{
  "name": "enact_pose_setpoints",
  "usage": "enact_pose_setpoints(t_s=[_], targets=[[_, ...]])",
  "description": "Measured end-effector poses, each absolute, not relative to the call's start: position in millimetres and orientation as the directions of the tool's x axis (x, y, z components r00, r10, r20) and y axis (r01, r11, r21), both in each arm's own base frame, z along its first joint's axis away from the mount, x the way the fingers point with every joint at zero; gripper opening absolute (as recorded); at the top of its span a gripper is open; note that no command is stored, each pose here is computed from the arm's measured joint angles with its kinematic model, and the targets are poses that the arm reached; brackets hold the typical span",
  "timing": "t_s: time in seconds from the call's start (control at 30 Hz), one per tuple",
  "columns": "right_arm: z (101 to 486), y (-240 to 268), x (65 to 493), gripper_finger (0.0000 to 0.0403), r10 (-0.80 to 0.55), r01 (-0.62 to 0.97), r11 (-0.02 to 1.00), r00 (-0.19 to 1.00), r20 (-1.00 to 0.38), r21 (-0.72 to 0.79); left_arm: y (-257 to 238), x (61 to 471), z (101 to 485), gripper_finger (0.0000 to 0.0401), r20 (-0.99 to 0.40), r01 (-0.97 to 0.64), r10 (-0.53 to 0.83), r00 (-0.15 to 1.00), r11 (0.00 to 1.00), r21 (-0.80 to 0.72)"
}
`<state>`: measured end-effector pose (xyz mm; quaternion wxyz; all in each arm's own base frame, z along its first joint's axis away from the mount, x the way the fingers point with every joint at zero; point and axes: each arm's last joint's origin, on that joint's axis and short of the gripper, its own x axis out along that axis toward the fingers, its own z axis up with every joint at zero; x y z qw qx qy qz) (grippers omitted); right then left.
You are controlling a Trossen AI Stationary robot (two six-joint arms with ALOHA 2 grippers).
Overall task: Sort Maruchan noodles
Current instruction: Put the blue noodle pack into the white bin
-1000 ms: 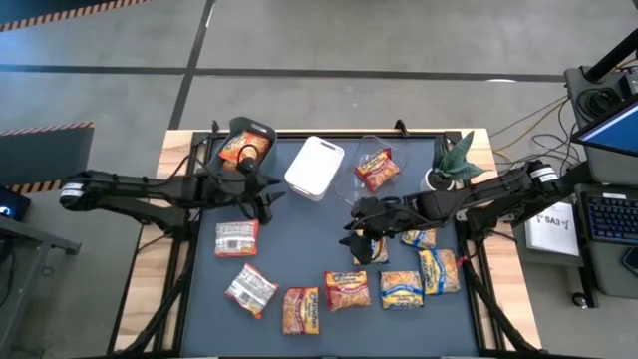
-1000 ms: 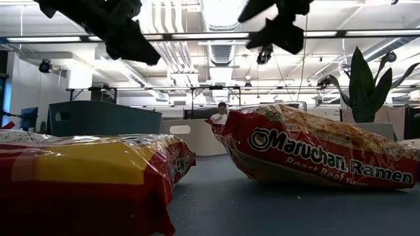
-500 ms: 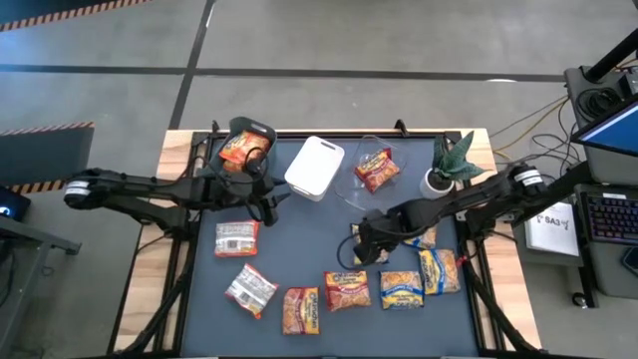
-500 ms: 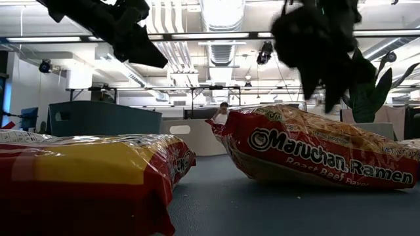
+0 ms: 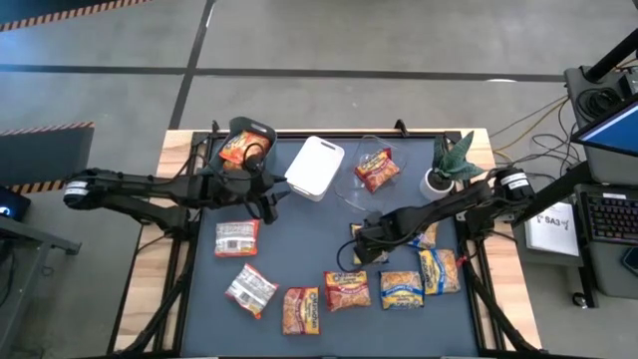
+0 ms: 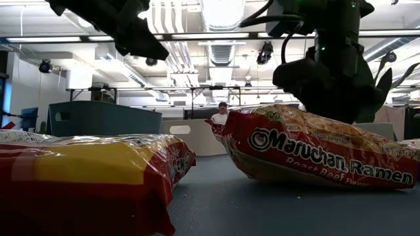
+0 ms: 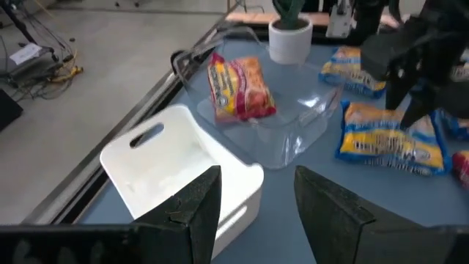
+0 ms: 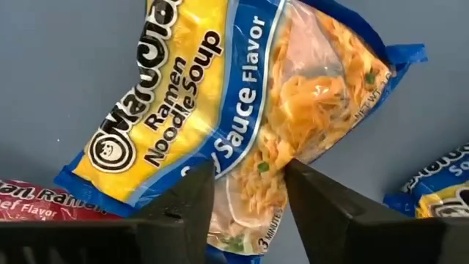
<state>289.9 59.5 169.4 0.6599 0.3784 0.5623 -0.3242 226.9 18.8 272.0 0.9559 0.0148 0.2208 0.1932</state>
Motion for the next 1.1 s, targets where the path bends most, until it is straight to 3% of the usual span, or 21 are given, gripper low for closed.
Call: enact_pose_setpoints(t_s=[0.13,0.27,0.4,0.5,0.6,0.77,1.1], targets=[[164.0,60.7,297.7,0.0108,-0.008,0.831,0.532,0.196,-0.98,0.162,18.8,227.5,271.5,0.0155,-0.419,-0.362,0.376,0.827,0.925,0.115],[167.7,63.2,317.8,0.0073,0.009,0.736,0.601,0.382,-0.924,0.31,18.9,228.2,270.9,0.0155,-0.42,-0.362,0.375,0.827,0.925,0.115],[182.8,59.4,342.1,0.0051,-0.014,0.57,0.686,0.631,-0.776,0.451,18.8,229.9,269.9,0.0155,-0.416,-0.362,0.374,0.829,0.926,0.112],[197.0,57.9,346.2,0.0048,-0.002,0.472,0.742,0.712,-0.703,0.476,18.7,229.9,269.1,0.0155,-0.422,-0.37,0.373,0.826,0.924,0.094],[210.2,57.1,340.3,0.0049,0.005,0.44,0.764,0.727,-0.687,0.471,17.3,229.2,266.4,0.0155,-0.44,-0.372,0.363,0.821,0.926,0.071],[221.7,54.4,327.3,0.0049,-0.001,0.446,0.772,0.714,-0.7,0.454,8.7,228.2,253.7,0.0155,-0.493,-0.265,0.228,0.84,0.964,-0.006],[205.8,54.2,311.2,0.0049,0.001,0.499,0.737,0.673,-0.74,0.455,-15.5,244.6,221.6,0.0155,-0.608,-0.186,0.136,0.782,0.982,-0.019]])
